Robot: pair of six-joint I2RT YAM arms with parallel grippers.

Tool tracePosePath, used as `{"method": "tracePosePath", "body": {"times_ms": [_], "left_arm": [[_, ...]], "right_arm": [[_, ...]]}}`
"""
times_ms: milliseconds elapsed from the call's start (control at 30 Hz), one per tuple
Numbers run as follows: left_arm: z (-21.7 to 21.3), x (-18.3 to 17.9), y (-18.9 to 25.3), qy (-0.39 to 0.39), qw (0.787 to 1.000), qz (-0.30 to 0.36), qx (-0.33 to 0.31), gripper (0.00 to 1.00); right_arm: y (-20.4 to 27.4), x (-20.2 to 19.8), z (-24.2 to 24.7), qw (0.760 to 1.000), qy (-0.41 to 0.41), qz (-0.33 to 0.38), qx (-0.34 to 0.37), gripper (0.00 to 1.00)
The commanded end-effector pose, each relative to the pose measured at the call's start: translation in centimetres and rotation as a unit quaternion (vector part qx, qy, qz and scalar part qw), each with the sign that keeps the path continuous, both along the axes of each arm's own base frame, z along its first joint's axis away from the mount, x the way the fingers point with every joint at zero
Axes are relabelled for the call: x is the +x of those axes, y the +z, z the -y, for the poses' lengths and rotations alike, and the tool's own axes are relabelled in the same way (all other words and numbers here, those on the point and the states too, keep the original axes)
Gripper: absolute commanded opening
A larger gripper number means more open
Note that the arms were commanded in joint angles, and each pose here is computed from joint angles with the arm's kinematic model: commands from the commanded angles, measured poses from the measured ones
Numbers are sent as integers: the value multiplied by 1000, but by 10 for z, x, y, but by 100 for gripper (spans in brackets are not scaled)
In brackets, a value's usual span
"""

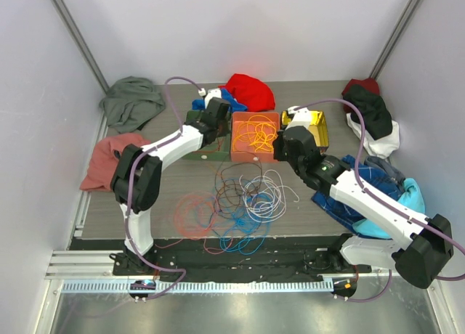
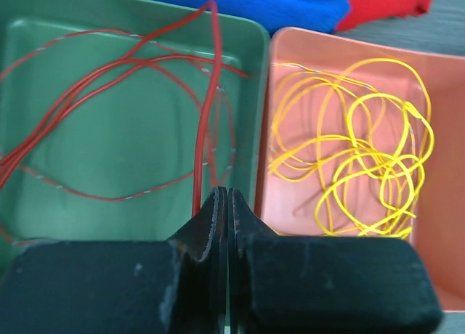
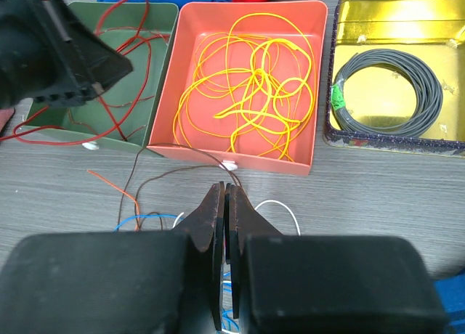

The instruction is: Untangle the cables

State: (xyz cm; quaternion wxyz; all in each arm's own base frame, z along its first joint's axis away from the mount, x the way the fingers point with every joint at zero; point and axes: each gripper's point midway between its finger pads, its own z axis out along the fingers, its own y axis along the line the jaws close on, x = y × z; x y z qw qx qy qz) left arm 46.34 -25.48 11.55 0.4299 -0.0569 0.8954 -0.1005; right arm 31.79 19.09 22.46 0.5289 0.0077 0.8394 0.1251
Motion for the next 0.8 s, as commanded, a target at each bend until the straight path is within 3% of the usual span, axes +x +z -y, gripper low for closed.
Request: {"method": "tracePosePath", "body": {"times_ms": [0, 233, 400, 567, 767], "left_arm": [[-21, 9, 28, 40, 998, 33, -29, 0], [-52, 21, -10, 80, 996, -29, -35, 0], [-57, 24, 0, 76, 996, -24, -44, 0], [-67, 26, 80, 77, 993, 73, -57, 0], [-83, 10, 145, 85, 986, 130, -62, 4]], "right_arm": [[14, 6, 0, 999, -13, 27, 17, 5], [12, 7, -2, 1000, -11, 24, 16, 4], [12, 6, -1, 1000, -11, 24, 14, 4], [12, 7, -2, 1000, -10, 24, 17, 4], [16, 4, -5, 999, -7, 24, 29, 4]]}}
